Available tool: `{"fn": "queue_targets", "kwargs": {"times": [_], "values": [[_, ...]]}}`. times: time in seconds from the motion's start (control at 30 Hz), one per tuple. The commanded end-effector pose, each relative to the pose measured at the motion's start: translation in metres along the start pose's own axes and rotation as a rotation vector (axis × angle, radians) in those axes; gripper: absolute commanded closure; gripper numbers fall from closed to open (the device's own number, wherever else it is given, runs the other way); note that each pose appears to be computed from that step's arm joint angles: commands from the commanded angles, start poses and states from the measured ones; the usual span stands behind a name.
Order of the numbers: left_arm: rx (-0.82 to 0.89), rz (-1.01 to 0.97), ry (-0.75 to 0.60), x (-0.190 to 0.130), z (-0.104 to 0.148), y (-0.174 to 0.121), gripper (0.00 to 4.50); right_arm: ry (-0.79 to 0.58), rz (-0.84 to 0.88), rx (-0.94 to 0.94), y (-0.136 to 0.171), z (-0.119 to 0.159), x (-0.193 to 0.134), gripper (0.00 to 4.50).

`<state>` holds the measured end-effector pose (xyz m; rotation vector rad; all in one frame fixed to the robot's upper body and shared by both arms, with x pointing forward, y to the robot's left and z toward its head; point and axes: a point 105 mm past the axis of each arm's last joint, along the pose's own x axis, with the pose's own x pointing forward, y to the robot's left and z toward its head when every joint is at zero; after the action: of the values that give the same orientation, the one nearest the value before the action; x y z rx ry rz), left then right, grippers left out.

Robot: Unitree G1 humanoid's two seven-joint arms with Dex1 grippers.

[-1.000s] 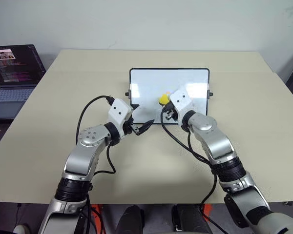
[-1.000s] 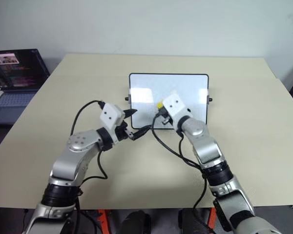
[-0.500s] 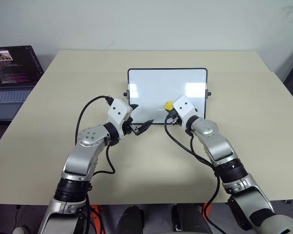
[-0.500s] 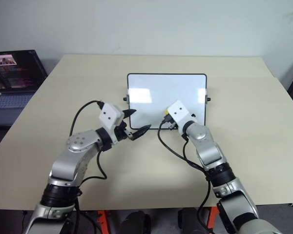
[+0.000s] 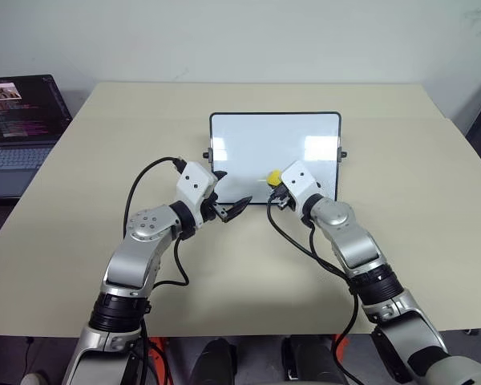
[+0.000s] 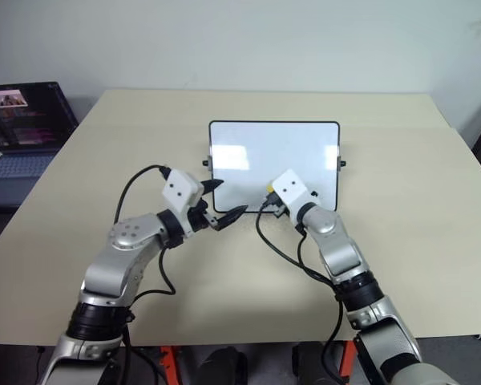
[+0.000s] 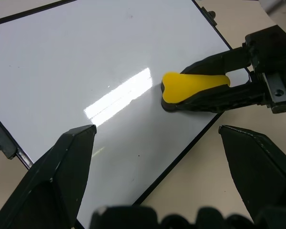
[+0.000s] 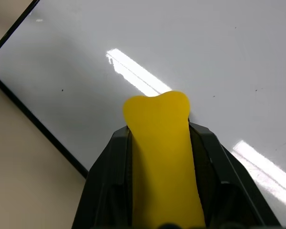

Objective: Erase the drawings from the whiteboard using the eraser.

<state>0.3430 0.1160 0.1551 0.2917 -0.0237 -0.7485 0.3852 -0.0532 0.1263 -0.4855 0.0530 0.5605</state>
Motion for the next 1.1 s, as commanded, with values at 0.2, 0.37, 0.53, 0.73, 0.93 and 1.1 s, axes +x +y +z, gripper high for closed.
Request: {"fn": "queue_targets", "kwargs": {"times": [0.2,0.37,0.53,0.73,0.93,1.1], "values": [[0.028,0.016,-0.057,-0.002,0.017,0.003,0.00,0.040,-0.003,-0.032,-0.009,-0.012,-0.008,3.20],[0.023,0.011,-0.060,-0.001,0.017,0.001,0.00,0.079,-0.015,-0.037,-0.015,-0.025,-0.016,3.20],[0.023,0.008,-0.061,0.000,0.017,0.001,0.00,0.105,-0.020,-0.042,-0.019,-0.034,-0.025,3.20],[0.021,-0.004,-0.064,0.002,0.018,-0.001,0.00,0.133,-0.037,-0.055,-0.029,-0.043,-0.035,3.20],[0.021,-0.014,-0.067,0.003,0.018,-0.003,0.00,0.088,-0.066,-0.032,-0.034,-0.026,-0.036,3.20],[0.019,-0.026,-0.071,0.004,0.018,-0.006,0.00,0.007,-0.080,0.022,-0.035,0.008,-0.038,3.20]]}}
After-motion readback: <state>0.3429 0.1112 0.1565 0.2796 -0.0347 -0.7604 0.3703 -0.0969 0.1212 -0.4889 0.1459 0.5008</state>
